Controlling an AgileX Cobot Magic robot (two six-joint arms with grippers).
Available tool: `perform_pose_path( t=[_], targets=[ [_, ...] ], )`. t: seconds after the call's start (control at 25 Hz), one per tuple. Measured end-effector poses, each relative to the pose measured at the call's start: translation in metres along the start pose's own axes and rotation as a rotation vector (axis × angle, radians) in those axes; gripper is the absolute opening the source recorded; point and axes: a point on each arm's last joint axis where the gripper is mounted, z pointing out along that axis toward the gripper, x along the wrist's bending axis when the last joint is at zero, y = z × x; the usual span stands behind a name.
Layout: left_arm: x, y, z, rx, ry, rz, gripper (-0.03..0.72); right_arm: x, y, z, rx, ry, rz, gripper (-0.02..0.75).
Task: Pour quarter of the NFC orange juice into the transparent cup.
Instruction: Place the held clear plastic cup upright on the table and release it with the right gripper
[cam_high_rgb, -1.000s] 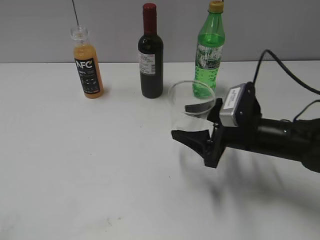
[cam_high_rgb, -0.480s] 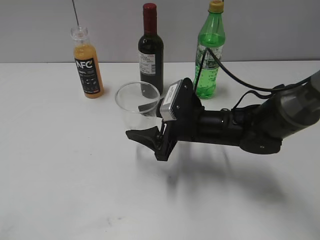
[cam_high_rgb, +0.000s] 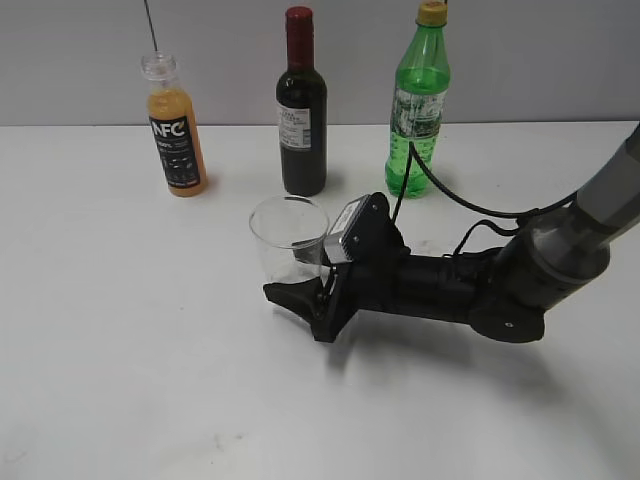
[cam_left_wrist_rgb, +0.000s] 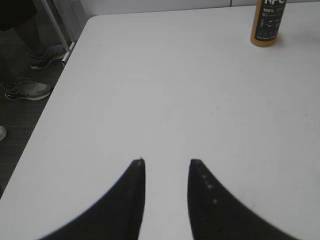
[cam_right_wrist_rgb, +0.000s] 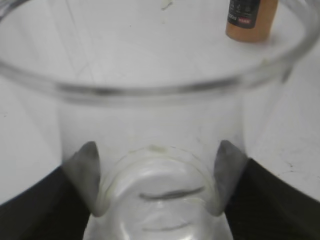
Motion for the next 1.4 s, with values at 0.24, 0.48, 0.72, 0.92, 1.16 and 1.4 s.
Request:
perform_pose_path(
  t=[0.24,0.48,0.72,0.92,1.16,1.4],
  targets=[
    [0.0,0.0,0.0,0.0,0.0,0.0,0.236,0.004,-0.004,-0.001,0.04,0.057,-0.055,0.537],
    [0.0,0.0,0.0,0.0,-0.002,0.001,0.236,-0.001,-0.007,-0.006,0.112,0.099,-0.133,0.535],
    [0.0,0.0,0.0,0.0,-0.002,0.001,0.236,-0.002,-0.007,-0.007,0.13,0.101,-0.14,0.554],
    [0.0,0.0,0.0,0.0,-0.002,0.001,0.236,-0.006,0.001,-0.01,0.181,0.083,-0.152,0.617],
    [0.0,0.0,0.0,0.0,-0.002,0.001,0.236,-0.006,0.015,-0.02,0.306,0.112,-0.151,0.62],
    [0.0,0.0,0.0,0.0,-0.002,0.001,0.236,-0.007,0.033,-0.032,0.417,0.11,-0.146,0.615]
  ],
)
